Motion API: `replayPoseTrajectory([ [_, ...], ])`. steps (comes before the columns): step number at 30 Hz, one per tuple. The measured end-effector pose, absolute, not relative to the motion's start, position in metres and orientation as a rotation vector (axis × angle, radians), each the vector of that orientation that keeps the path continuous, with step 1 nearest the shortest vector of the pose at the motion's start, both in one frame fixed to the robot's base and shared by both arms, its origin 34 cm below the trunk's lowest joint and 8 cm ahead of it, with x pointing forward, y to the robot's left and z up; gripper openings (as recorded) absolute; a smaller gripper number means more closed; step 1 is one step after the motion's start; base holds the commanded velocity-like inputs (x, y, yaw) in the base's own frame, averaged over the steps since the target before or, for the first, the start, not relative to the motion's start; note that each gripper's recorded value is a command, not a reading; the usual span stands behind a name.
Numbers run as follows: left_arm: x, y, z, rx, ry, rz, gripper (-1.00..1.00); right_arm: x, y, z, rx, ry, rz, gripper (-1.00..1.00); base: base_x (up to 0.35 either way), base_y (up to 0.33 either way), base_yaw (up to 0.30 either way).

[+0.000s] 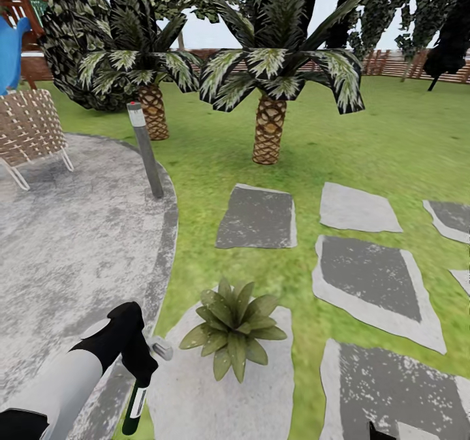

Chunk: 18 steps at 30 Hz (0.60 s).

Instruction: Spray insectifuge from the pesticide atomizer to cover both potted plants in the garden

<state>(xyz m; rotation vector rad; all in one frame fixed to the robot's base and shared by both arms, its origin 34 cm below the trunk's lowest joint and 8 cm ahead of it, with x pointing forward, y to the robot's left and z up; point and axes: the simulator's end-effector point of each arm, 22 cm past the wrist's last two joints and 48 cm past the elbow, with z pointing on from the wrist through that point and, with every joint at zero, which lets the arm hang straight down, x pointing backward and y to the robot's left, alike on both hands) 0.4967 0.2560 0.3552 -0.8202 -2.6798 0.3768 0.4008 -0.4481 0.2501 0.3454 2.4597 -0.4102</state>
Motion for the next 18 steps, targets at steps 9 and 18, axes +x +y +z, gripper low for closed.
replayPoseTrajectory([
  [9,0.494,0.253,0.355,-0.852,-2.659,0.379,-1.00,0.401,-0.448,0.250,0.345,2.460,-0.409,1.00,0.000,-0.023,0.003],
  [18,0.521,0.227,0.399,-0.930,-2.590,0.516,-1.00,0.401,-0.448,0.250,0.345,2.460,-0.409,1.00,0.000,0.001,0.000],
])
